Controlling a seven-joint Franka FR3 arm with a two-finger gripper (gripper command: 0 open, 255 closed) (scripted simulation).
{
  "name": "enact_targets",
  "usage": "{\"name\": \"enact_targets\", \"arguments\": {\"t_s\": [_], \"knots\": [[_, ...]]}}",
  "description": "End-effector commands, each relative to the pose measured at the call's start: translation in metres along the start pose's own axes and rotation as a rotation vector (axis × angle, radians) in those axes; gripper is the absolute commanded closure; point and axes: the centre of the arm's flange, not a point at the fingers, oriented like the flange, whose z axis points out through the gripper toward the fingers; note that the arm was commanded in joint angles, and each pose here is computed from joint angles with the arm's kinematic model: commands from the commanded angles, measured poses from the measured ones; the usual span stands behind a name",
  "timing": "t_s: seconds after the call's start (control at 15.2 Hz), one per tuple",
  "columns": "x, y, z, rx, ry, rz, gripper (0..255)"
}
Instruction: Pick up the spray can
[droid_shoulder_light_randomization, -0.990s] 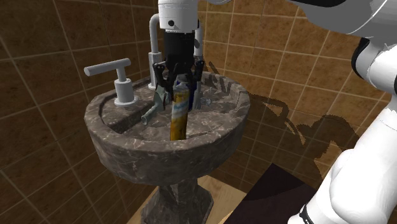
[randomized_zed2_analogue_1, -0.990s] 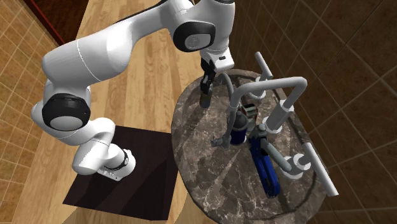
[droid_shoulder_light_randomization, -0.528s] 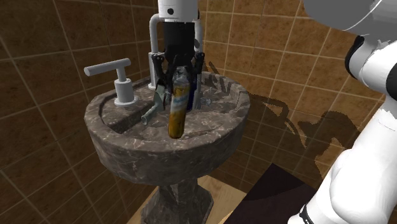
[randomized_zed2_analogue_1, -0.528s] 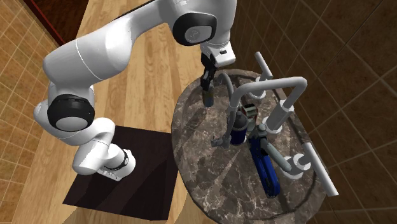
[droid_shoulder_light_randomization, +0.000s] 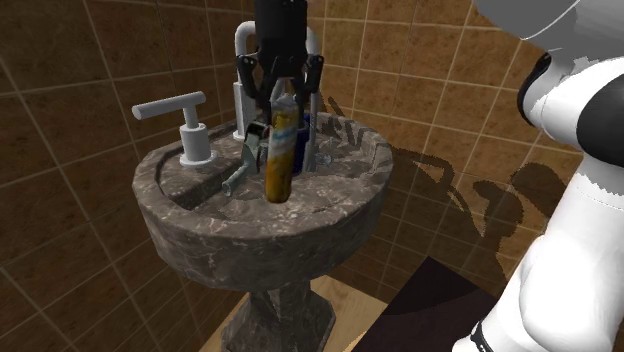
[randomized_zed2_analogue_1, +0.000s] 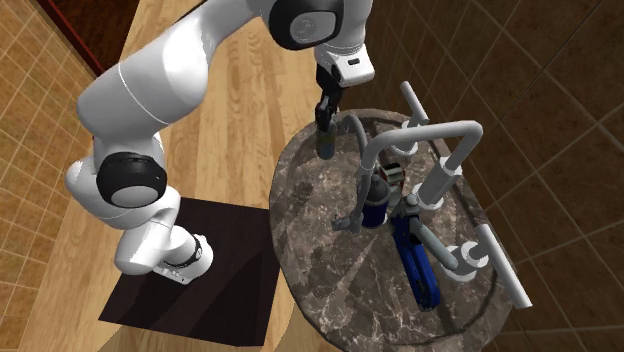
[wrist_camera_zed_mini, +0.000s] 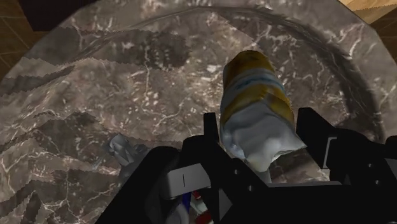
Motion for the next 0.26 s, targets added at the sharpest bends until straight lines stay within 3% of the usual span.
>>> {"name": "enact_targets", "arguments": {"t_s": [0.0, 0.2], "knots": [[-0.0005, 0.0001, -0.0103, 0.000, 0.000, 0.001, 255], [-0.0008, 0.0001, -0.0163, 0.000, 0.000, 0.001, 255]]}}
